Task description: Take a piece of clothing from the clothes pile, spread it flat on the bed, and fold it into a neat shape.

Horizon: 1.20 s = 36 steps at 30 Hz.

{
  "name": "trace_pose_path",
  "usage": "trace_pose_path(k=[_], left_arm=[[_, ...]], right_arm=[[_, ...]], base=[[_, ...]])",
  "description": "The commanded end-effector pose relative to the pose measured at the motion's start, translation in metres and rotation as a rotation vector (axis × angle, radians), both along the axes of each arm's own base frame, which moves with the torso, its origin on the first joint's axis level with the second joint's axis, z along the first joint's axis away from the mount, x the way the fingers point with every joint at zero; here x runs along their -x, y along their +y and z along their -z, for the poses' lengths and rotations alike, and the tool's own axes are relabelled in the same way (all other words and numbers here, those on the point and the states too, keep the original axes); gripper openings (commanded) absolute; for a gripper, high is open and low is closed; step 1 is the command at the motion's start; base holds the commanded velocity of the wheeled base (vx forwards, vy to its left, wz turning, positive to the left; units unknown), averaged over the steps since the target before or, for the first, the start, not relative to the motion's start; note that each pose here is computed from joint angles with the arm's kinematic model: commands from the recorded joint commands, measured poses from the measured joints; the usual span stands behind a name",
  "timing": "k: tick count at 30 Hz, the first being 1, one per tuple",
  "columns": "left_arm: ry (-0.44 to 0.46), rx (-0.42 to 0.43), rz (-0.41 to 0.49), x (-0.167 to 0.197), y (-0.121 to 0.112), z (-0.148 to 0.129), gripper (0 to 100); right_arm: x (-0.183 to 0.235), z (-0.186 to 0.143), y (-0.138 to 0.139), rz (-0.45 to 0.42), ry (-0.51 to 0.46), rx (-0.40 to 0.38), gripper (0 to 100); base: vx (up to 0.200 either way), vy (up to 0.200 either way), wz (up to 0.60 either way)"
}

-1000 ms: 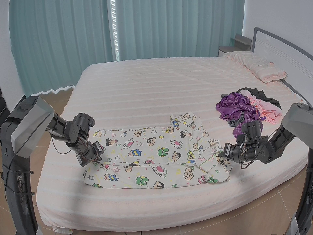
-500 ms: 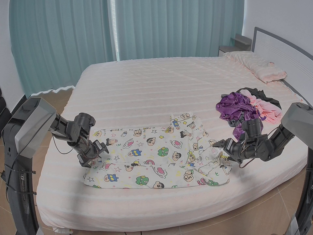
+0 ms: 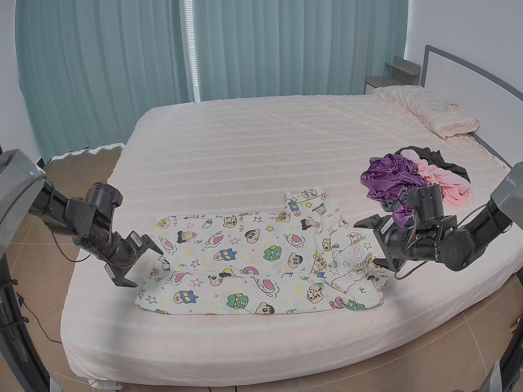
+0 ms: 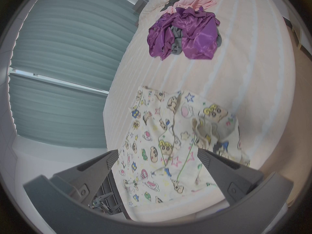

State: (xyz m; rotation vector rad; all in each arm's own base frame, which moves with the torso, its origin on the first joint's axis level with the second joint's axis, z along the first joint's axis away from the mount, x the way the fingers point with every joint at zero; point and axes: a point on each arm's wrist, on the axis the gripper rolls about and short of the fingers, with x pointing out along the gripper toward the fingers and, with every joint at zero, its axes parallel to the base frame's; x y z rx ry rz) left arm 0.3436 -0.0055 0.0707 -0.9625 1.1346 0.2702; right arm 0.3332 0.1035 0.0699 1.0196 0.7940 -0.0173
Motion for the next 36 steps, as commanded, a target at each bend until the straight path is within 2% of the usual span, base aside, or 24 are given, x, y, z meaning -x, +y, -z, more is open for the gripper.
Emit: trace_pose_path(k=[1,4,9,14,22,34,35,36], left_arm=[[-0.127,0.083,-0.085,0.052,0.004,-0.020,100],[-0.133,0.117,-0.122,0.062,0.002,-0.012,100],[-0.150,0.125,-0.123,0.061,-0.001,-0.004,100],[-0.118,0.131,-0.095,0.062,-0.011,0.003,100],[-0.066,0.138,-0.110,0.067,-0.012,0.016,100],[-0.065,0.141,-0.115,0.067,-0.013,0.019,100],[-0.065,0.139,-0.117,0.067,-0.013,0.019,100],[-0.065,0.140,-0.117,0.067,-0.013,0.019,100]], right_arm=[[0.010,0.029,0.021,0.005,0.046,0.046,100],[0.008,0.037,0.021,0.008,0.041,0.050,100],[0.007,0.047,0.019,0.018,0.067,0.064,100],[0.008,0.054,0.017,0.027,0.087,0.076,100],[0.005,0.066,0.014,0.034,0.102,0.096,100],[-0.010,0.080,0.017,0.041,0.042,0.082,100],[-0.011,0.080,0.017,0.041,0.041,0.081,0],[-0.011,0.080,0.017,0.042,0.041,0.082,0]], base=[[0.000,0.000,0.00],[0.000,0.000,0.00],[0.000,0.000,0.00],[0.000,0.000,0.00],[0.000,0.000,0.00],[0.000,0.000,0.00],[0.000,0.000,0.00],[0.000,0.000,0.00]])
